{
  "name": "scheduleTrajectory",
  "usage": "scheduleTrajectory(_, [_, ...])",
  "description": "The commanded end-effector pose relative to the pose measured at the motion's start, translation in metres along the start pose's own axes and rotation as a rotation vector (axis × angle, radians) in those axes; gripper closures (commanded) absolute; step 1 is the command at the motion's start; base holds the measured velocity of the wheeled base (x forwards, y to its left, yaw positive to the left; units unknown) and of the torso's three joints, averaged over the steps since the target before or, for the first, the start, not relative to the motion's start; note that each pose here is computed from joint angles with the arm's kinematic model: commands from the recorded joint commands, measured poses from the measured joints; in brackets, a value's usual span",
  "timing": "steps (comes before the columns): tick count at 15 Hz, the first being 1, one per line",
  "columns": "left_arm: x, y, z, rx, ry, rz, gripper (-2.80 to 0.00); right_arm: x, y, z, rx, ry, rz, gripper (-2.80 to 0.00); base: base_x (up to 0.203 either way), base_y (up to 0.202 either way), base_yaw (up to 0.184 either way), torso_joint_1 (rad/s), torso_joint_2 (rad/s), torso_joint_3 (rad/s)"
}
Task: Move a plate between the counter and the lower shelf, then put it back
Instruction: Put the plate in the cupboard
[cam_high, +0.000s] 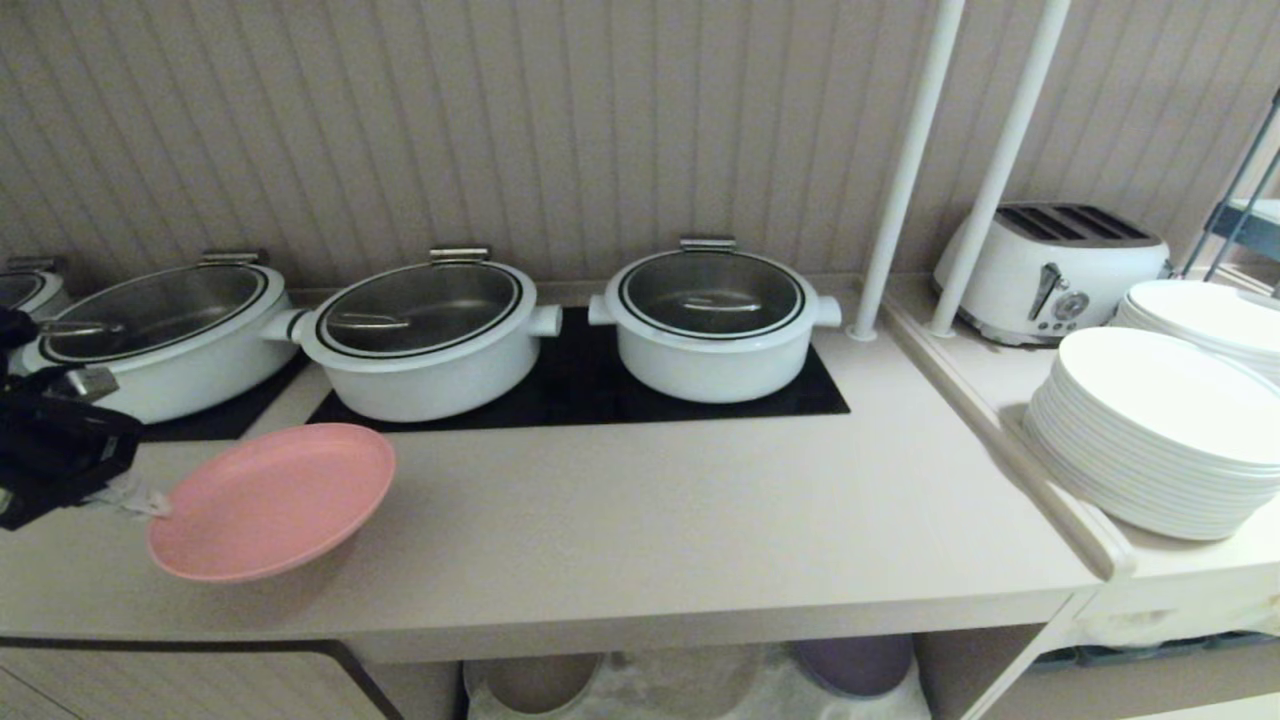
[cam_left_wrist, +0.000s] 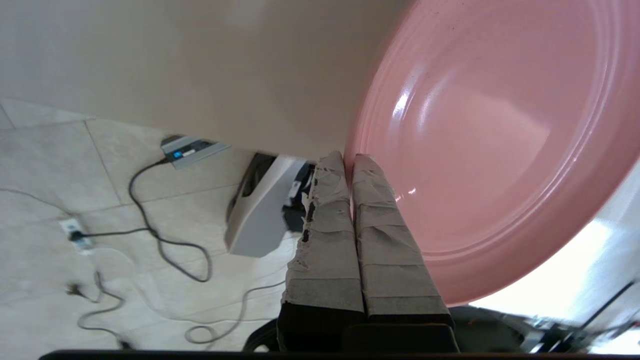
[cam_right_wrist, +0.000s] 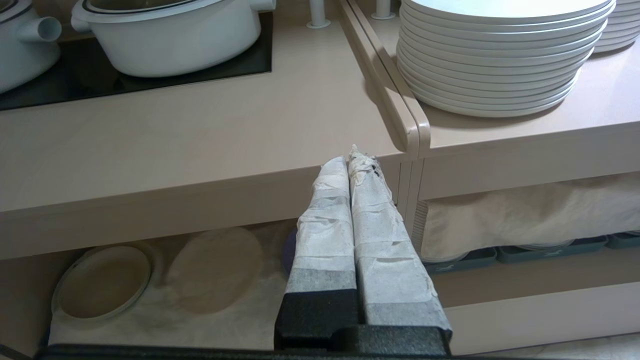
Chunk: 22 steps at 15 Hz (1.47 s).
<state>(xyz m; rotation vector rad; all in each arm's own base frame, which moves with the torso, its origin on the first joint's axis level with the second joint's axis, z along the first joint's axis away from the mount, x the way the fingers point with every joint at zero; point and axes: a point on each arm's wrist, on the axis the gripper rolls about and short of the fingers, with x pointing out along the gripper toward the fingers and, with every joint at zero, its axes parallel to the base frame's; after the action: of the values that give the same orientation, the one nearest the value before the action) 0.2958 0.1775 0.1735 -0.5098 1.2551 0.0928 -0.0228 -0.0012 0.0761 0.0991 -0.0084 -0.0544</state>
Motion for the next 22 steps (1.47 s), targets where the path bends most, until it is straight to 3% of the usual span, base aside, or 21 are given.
scheduleTrajectory(1, [-0.010,-0.005,-0.014,0.059,0.001,-0.006,0.00,0.000,0.000,0.000,0.001,0.000,0.000,0.00,0.000,0.000,0.000,0.000,0.00,0.000])
scheduleTrajectory(7, [-0.034,-0.019,-0.058,0.196,-0.004,-0.010,0.00,0.000,0.000,0.000,0.001,0.000,0.000,0.00,0.000,0.000,0.000,0.000,0.00,0.000])
scheduleTrajectory(14, [-0.042,-0.033,-0.096,0.243,0.014,-0.040,0.00,0.000,0.000,0.000,0.001,0.000,0.000,0.00,0.000,0.000,0.000,0.000,0.00,0.000])
scheduleTrajectory(22, [-0.035,-0.044,-0.141,0.465,0.069,-0.104,0.00,0.000,0.000,0.000,0.001,0.000,0.000,0.00,0.000,0.000,0.000,0.000,0.00,0.000])
